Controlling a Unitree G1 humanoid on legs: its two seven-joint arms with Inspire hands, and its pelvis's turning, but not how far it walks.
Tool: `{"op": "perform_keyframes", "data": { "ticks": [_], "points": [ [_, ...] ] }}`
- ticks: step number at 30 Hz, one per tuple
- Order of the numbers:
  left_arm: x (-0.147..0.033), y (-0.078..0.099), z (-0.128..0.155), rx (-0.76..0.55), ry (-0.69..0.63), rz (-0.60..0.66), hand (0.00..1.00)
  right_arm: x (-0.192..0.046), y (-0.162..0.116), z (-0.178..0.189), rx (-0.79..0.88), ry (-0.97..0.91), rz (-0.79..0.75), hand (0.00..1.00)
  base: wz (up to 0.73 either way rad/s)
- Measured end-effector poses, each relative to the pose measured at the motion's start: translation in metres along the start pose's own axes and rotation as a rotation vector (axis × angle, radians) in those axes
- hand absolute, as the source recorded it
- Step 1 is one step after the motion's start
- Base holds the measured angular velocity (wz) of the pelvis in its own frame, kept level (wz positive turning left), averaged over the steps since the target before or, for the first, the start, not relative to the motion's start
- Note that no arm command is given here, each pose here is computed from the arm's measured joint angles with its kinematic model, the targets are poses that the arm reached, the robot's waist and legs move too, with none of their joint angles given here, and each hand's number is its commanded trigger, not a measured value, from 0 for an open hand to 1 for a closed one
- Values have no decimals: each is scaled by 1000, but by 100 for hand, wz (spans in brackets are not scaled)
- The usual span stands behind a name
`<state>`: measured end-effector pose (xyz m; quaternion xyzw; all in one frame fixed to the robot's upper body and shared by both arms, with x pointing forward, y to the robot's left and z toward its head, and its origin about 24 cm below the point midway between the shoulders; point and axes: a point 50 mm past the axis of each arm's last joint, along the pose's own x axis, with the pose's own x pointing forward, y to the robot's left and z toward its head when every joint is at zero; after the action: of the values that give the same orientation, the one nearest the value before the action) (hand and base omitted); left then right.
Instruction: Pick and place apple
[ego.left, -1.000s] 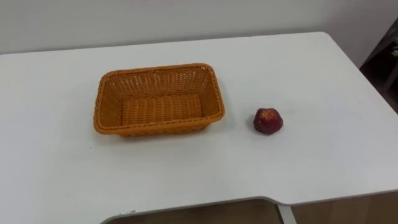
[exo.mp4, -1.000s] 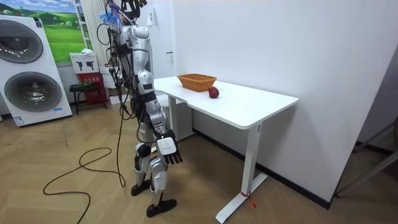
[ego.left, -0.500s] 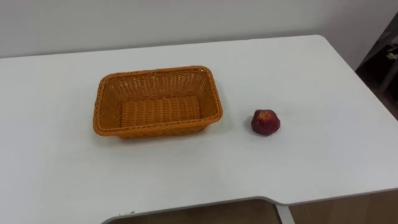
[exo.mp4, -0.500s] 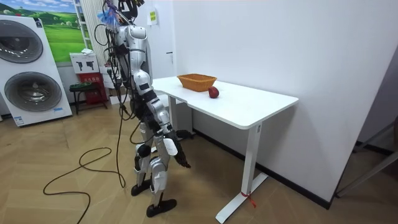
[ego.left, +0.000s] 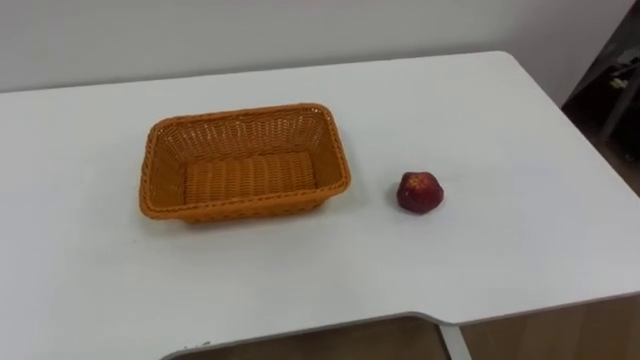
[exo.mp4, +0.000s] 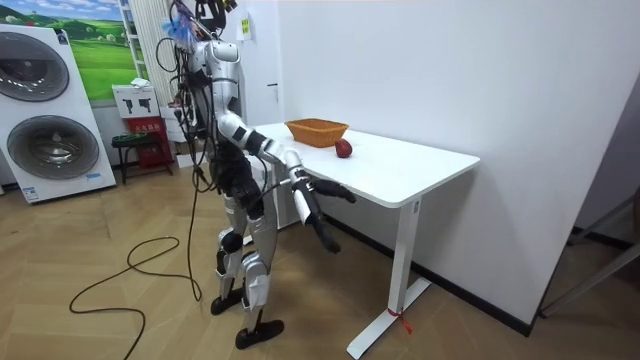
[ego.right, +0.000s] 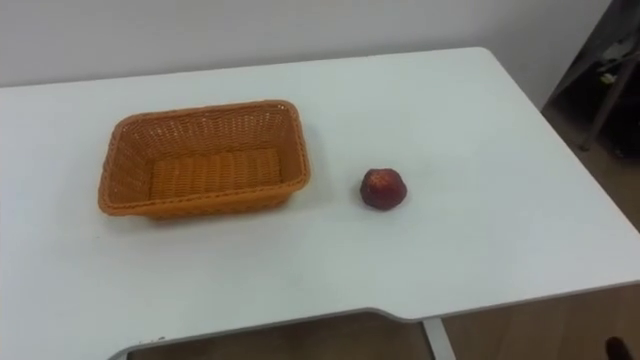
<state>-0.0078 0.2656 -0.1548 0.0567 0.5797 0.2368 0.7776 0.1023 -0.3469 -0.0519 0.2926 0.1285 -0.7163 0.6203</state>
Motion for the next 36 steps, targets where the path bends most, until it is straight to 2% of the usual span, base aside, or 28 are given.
{"op": "perform_keyframes", "data": {
  "ticks": [2,8,14,24,36],
  "points": [
    [0,-1,1,20,-4,-3,0,-13,17,19,-66,-192,31,0,0],
    [3,-6,11,68,-36,-26,0,-52,56,59,-116,-638,168,0,3],
    [3,-11,14,110,-44,-65,0,-93,79,58,-216,-870,418,0,-6],
    [4,-18,23,152,-75,-88,0,-118,95,22,-389,-798,789,0,2],
    [6,-22,36,150,-117,-133,0,-123,97,-3,-551,-723,1010,0,0]
  ]
}}
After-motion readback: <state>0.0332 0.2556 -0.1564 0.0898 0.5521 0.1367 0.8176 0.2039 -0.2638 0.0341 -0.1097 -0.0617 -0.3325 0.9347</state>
